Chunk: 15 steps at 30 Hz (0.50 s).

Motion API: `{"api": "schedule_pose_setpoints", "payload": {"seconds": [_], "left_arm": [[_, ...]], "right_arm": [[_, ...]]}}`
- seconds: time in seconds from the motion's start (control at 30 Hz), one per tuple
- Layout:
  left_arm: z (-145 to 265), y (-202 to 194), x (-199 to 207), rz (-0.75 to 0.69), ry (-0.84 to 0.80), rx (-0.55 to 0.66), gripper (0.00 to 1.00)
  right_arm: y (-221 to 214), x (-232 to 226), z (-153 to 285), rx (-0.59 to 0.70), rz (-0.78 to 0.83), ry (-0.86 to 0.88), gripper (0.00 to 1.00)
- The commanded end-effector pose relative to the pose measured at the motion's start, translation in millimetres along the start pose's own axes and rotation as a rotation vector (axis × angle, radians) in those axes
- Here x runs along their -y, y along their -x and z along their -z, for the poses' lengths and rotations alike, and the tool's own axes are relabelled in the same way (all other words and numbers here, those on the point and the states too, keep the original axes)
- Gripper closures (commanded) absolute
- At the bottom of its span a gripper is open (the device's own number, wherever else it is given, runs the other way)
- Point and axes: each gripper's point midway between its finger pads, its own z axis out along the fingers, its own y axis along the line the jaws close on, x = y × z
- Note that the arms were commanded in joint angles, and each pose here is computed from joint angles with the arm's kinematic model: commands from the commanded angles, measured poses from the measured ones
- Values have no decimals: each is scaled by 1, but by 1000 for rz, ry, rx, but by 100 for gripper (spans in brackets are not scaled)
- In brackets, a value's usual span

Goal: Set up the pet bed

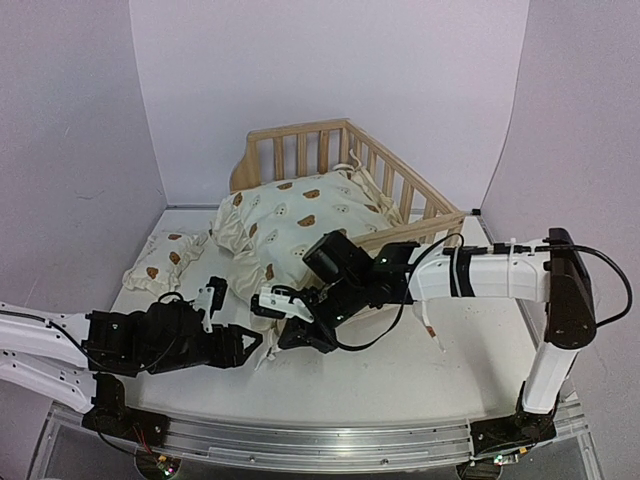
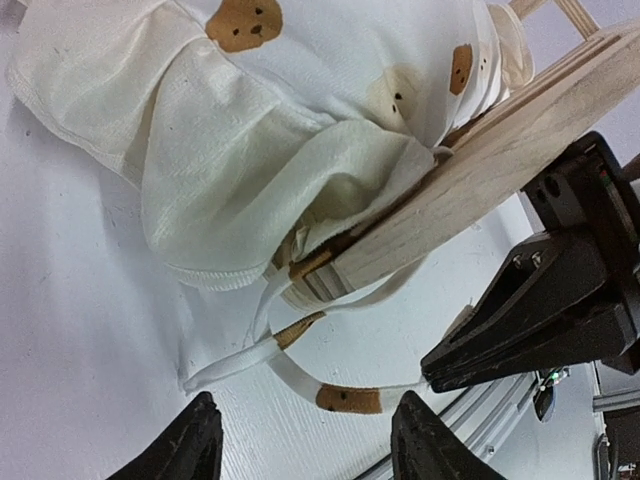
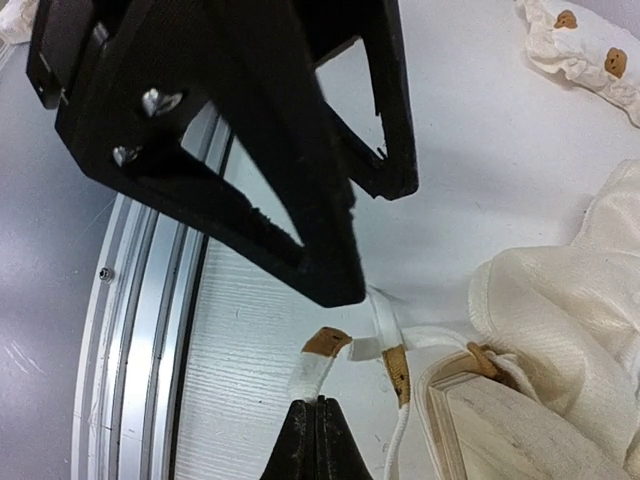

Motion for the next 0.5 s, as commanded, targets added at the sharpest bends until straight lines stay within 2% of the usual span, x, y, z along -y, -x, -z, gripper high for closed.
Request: {"api": "schedule_pose_setpoints", "payload": {"seconds": [0.0,0.2,0.37,0.47], "left_arm": [[-4,3,14,27,-93,24,39],[-23,6,1,226,-241,-14,38],[-32,1,7,191,-297,-72,37],[-39,-9,5,203,-346,-101,46]], "right_arm": [[-62,52,21,-80,-201,-103,97],[-61,49,25,-64,-187,-110,97],[-62,48,23,-64,-187,-100,97],[-61,48,26,-57,-184,-105,97]]}}
